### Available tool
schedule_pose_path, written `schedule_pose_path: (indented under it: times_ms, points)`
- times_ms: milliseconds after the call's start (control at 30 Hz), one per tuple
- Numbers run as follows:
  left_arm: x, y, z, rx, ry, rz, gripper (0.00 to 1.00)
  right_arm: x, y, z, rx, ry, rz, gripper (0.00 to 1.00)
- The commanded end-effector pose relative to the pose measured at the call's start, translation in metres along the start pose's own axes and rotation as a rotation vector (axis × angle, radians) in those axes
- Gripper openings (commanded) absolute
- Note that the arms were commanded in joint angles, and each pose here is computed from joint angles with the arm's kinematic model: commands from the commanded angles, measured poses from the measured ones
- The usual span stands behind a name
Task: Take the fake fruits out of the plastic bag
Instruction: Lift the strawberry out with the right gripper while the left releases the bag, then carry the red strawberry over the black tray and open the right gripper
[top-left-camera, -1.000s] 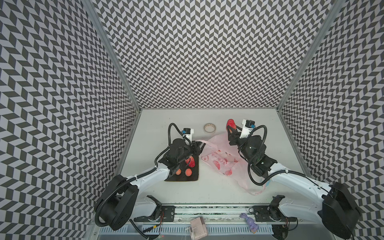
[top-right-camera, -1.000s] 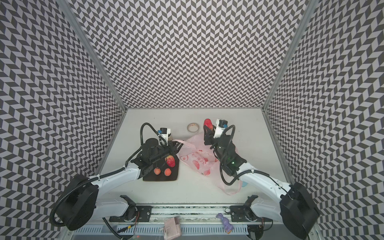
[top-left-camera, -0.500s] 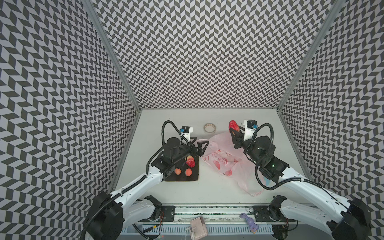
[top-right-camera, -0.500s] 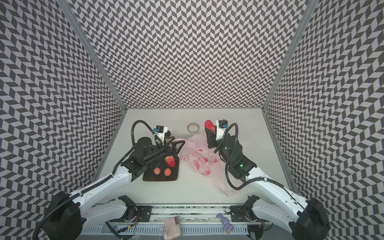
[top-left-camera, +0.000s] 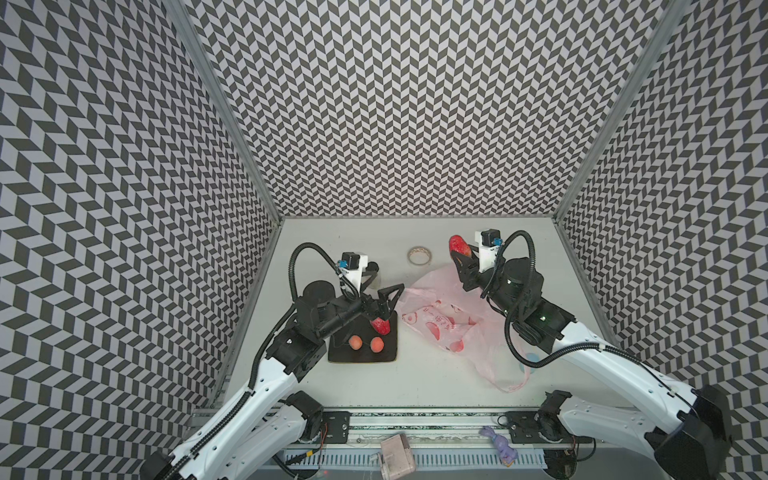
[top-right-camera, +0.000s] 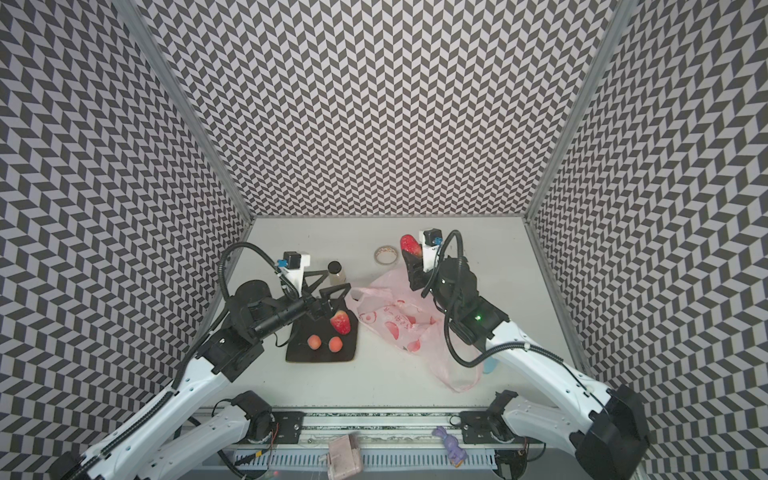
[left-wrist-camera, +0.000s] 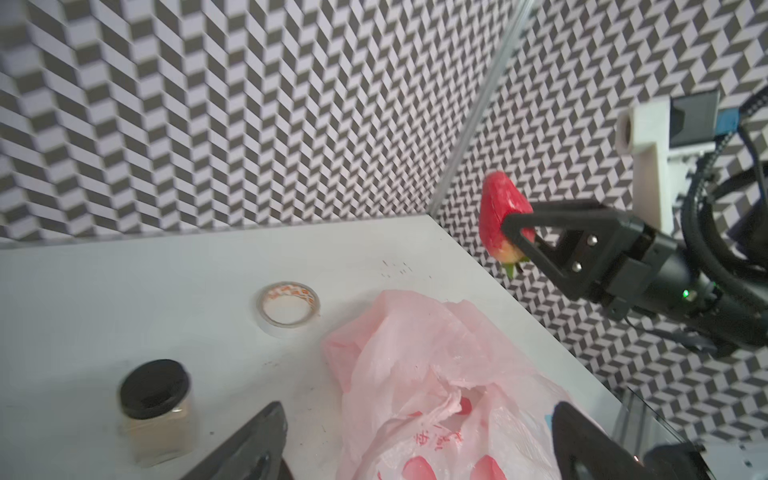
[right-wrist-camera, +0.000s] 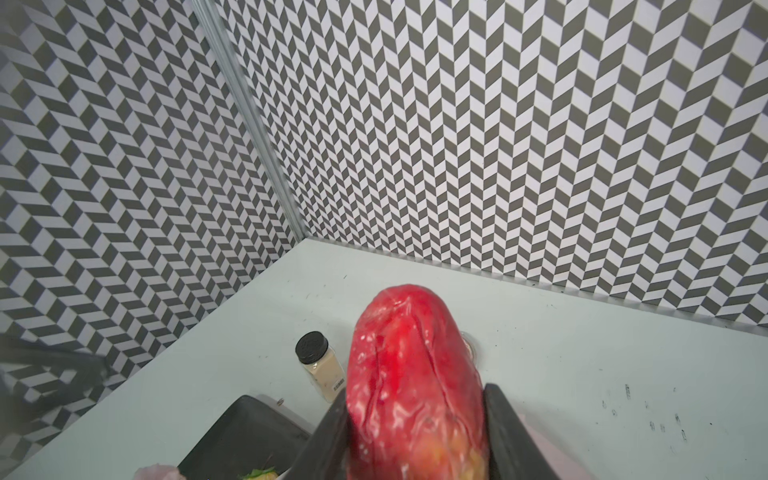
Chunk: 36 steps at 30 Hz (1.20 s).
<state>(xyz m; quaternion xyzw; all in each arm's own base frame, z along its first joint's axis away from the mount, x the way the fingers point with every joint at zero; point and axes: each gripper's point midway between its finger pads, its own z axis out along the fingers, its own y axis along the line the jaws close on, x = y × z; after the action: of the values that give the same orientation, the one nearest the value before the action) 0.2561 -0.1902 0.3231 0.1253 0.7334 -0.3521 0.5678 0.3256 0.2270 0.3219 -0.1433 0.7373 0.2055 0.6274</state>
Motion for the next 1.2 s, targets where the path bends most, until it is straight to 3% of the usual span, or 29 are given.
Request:
schedule_pose_path:
  times_ms: [0, 100, 333, 533, 733, 900, 1167]
  points:
    - [-0.046, 0.041, -0.035, -0.282, -0.156, -0.092, 1.00, -0.014, 0.024, 0.001, -0.094, -0.005, -0.039, 0.29]
    - [-0.074, 0.064, -0.064, -0.438, -0.269, -0.127, 1.00, -0.008, 0.059, 0.001, -0.196, 0.023, -0.099, 0.29]
    - [-0.115, 0.091, -0.122, -0.660, -0.491, -0.216, 0.99, 0.041, 0.197, -0.004, -0.500, 0.112, -0.242, 0.29]
    - [-0.140, 0.094, -0.181, -0.837, -0.617, -0.178, 0.98, 0.106, 0.271, 0.026, -0.575, 0.261, -0.249, 0.29]
    - [-0.159, 0.084, -0.225, -0.911, -0.694, -0.118, 0.97, 0.169, 0.281, 0.084, -0.409, 0.433, -0.234, 0.29]
    - [-0.151, 0.085, -0.224, -0.903, -0.673, -0.128, 0.97, 0.210, 0.269, 0.125, -0.272, 0.486, -0.281, 0.29]
    - [-0.136, 0.087, -0.207, -0.847, -0.620, -0.154, 0.97, 0.250, 0.253, 0.154, -0.192, 0.534, -0.328, 0.31]
